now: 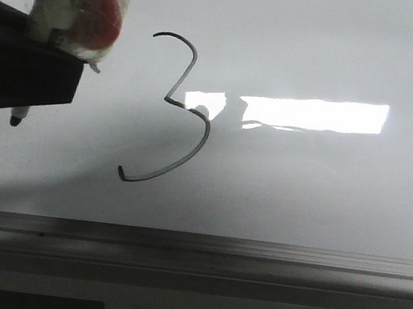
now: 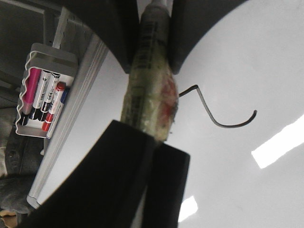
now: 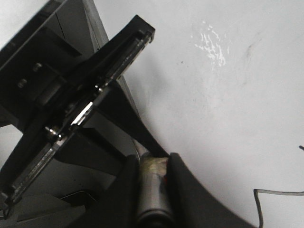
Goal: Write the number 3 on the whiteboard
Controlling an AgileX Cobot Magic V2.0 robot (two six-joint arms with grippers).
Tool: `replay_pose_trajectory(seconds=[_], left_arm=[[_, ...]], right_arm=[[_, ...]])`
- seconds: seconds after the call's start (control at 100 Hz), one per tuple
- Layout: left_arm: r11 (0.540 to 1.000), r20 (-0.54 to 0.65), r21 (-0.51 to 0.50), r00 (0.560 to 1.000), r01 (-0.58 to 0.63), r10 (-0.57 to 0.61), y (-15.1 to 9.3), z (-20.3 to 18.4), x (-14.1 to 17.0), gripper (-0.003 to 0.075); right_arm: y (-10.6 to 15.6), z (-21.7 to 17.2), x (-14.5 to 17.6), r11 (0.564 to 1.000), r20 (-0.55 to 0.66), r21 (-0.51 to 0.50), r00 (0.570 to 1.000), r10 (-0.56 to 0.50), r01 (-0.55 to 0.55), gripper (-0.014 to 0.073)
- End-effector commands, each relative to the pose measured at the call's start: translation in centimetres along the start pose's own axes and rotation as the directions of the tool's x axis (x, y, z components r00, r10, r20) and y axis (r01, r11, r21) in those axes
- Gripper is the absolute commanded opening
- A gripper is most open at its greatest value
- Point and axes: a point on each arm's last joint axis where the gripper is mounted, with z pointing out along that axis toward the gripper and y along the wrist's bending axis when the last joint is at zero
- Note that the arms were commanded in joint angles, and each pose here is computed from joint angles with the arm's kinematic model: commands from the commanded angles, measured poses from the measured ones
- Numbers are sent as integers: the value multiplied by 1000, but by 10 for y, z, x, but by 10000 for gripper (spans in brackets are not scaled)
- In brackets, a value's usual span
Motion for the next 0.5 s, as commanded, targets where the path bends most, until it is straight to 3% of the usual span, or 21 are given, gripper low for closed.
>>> replay_pose_trajectory(seconds=[0.0,0.13,0.2,0.29,0.36,0.41,0.49], left_arm=[[994,95,-17,989,112,-110,5,1,-16,-20],[969,41,-39,969,244,-243,7,1,-11,-20],[910,10,-85,914,405,-405,10,1,-6,-20],[781,-7,-150,789,607,-614,13,0,1,-20],[702,-13,-180,712,689,-702,13,1,5,-20],[673,-11,-193,684,714,-730,14,2,6,-20],[664,-15,-213,677,717,-736,16,4,9,-20]], right_arm=[[-1,-17,-16,1000,107,12,994,-2,1,50],[-2,-18,-16,1000,112,19,994,-7,5,492],[-5,-22,-16,1000,119,30,993,-2,-2,631],[-11,-31,-16,999,125,48,992,10,-16,644],[-13,-38,-16,998,141,58,990,24,-33,613],[-14,-42,-17,997,153,62,988,30,-40,577],[-14,-48,-18,997,175,65,984,28,-40,530]])
